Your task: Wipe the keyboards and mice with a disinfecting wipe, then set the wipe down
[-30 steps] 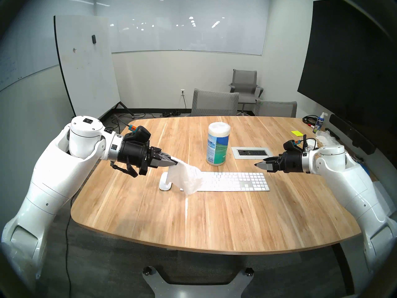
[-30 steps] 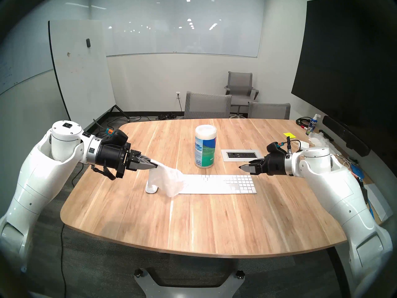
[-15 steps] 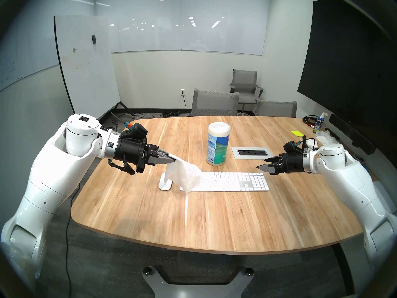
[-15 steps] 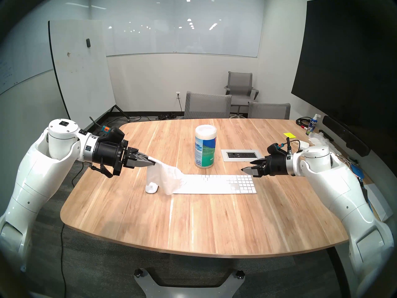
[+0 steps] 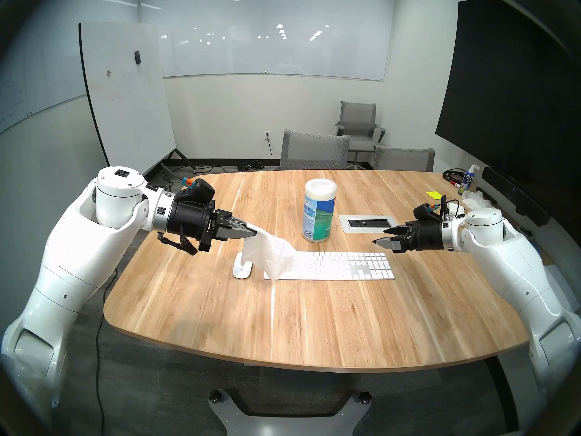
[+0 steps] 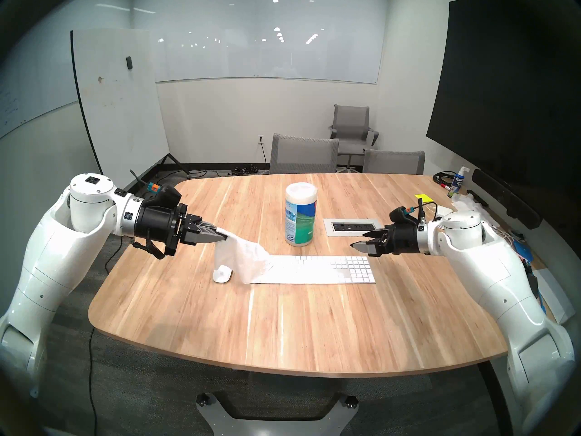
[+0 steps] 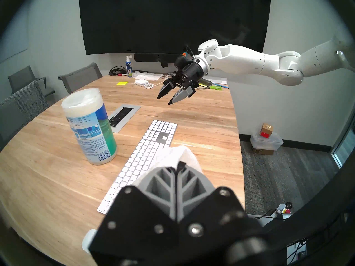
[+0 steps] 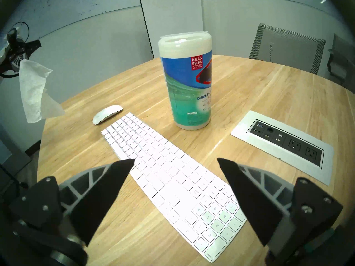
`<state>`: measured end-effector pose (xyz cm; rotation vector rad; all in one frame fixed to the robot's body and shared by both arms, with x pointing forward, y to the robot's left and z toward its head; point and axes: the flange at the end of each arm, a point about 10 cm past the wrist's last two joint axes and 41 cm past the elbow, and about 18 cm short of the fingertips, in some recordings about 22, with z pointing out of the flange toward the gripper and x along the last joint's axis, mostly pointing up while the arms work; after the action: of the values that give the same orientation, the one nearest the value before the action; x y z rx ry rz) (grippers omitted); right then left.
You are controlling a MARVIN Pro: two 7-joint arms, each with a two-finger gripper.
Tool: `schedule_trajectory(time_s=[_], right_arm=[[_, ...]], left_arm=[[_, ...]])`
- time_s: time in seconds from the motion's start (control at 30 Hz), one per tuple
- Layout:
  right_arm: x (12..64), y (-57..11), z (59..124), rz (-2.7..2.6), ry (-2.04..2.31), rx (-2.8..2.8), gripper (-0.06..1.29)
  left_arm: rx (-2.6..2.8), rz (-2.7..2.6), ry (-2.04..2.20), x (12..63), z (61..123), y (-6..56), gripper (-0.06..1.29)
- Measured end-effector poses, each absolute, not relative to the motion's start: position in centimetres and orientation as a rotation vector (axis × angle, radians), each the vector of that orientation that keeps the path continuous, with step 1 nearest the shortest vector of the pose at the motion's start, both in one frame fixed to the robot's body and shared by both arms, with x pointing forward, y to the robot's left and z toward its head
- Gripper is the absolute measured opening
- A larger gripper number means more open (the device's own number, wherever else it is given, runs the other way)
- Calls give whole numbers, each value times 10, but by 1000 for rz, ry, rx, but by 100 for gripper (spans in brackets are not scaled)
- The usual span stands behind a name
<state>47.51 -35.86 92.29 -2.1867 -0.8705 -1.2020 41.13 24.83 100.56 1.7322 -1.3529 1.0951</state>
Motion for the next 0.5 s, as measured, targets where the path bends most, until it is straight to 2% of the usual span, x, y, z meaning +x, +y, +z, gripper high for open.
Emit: schedule_trajectory(time_s=[0.5], right_arm=[[476,-359,925,-1206,-877,-2182,123]], left_arm=[[1782,1089,-1310,409,1002,257,-2]])
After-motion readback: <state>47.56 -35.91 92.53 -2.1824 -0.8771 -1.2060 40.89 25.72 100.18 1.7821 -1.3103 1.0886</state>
